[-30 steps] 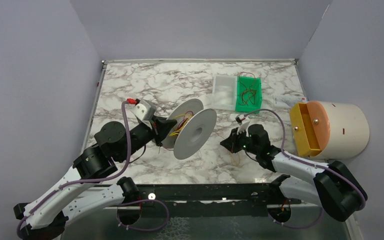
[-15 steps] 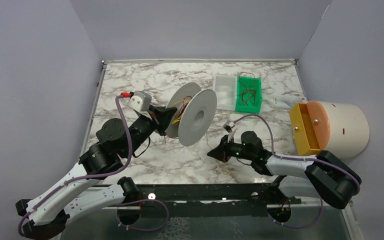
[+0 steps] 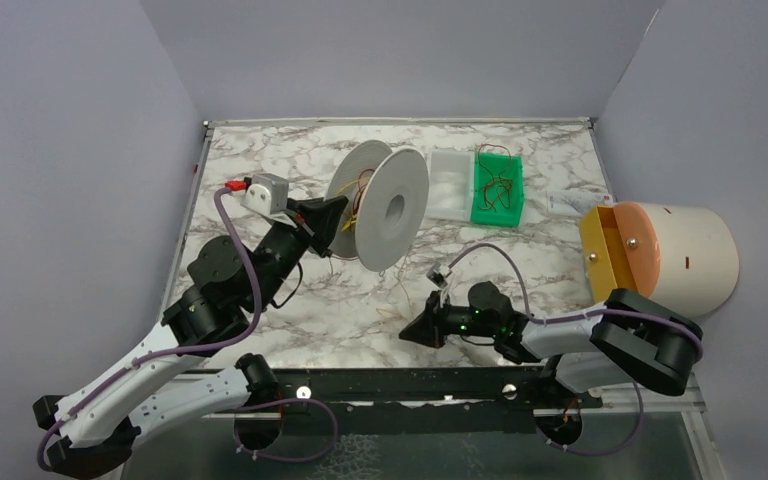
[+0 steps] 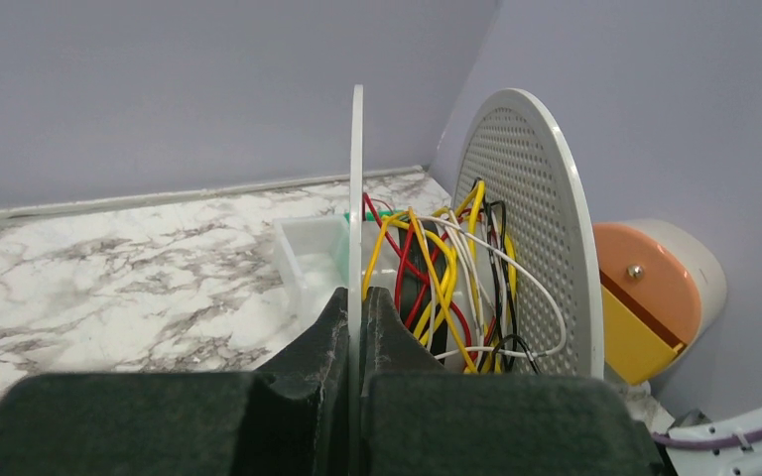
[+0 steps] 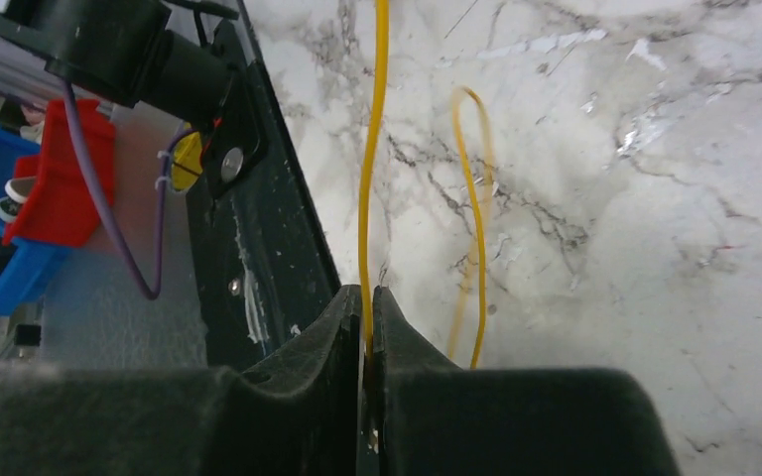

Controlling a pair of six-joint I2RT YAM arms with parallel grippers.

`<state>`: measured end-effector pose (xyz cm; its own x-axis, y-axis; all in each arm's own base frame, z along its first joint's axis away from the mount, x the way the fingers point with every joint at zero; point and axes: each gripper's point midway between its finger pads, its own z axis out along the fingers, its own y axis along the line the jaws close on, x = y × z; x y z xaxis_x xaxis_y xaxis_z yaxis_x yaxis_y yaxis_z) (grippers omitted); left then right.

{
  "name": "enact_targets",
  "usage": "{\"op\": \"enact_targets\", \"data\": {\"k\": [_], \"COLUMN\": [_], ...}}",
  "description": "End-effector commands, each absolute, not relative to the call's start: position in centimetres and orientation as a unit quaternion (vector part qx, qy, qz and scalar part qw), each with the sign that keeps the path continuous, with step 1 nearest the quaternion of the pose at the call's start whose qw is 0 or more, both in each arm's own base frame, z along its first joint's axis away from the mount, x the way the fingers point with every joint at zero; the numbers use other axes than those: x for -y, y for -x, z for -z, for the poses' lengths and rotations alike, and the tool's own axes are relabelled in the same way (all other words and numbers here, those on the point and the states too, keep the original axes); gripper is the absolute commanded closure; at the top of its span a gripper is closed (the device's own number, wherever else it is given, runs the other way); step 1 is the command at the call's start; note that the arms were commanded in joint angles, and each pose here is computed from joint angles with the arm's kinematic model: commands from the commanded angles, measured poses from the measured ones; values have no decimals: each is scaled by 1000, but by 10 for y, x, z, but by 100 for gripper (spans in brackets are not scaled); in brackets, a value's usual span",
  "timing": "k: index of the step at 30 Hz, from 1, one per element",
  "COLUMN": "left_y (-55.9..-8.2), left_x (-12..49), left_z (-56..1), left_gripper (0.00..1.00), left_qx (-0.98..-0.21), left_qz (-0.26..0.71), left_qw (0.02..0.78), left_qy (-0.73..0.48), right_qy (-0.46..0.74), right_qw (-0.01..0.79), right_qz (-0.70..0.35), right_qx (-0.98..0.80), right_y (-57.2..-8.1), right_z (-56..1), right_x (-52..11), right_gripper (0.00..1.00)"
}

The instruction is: Wrap the cables

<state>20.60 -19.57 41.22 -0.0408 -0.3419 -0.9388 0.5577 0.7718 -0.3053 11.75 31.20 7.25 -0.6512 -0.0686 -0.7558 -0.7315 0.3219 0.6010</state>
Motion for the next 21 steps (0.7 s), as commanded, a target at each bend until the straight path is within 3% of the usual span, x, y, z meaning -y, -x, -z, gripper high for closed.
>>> {"op": "enact_targets", "data": {"k": [1,6,11,21], "left_y": [-203,-207,-210,-228], "left_x": [174,172,169,156], "left_z": [-474,-471,-468,-449], "left_gripper": [100,100,100,100], "left_qx": [-567,-567,-568,-597], "left_qz": [371,363,354,288], "left_qw": [736,739,743,748], "left_qy": [-5,5,13,46], "right_qy": [268,276,283,329], "right_qw": [325,319,318,325], "right_qz": [-527,-531,-535,-508], "right_qx": [-738,-735,-730,-726], "right_y": [-106,-91,-81,-38], "right_z": [-75,-75,-78,-88], "right_x": [-321,-331,-337,-360], "right_gripper": [87,87,99,99]}}
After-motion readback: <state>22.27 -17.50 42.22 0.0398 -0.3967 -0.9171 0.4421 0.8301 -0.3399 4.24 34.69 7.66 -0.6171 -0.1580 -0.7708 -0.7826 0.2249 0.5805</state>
